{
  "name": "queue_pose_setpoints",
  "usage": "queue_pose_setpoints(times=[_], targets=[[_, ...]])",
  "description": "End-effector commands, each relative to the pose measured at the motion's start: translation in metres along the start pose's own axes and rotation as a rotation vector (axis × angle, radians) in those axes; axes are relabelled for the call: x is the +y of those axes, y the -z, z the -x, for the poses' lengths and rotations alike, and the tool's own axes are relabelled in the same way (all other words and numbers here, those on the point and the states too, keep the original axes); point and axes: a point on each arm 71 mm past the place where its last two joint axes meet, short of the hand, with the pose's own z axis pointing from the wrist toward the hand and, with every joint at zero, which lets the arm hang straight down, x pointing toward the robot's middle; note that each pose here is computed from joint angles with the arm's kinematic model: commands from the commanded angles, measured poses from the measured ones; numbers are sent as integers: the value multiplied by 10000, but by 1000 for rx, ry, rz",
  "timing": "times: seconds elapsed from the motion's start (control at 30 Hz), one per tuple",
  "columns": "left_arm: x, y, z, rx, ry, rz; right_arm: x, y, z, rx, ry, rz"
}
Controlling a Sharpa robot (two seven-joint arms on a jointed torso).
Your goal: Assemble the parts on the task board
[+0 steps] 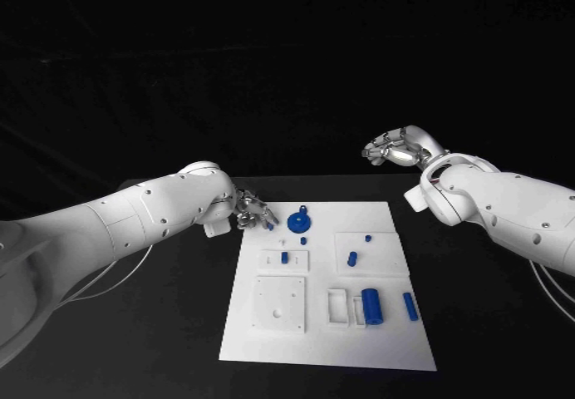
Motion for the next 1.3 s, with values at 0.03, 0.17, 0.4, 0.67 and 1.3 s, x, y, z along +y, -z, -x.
queue_pose_setpoints(times=[0.03,0.17,0.4,0.67,1.3], targets=[[-17,-17,-43,20,4,-14,11,-3,-2,1,-1,8],[-11,-18,-41,20,14,-15,8,-3,-1,1,-1,7],[21,-11,-25,5,26,-16,10,-8,-8,4,-2,6],[86,21,-29,-44,71,-39,6,-7,-6,5,-3,4],[71,268,-181,-49,95,-99,-37,11,29,11,-5,-14]])
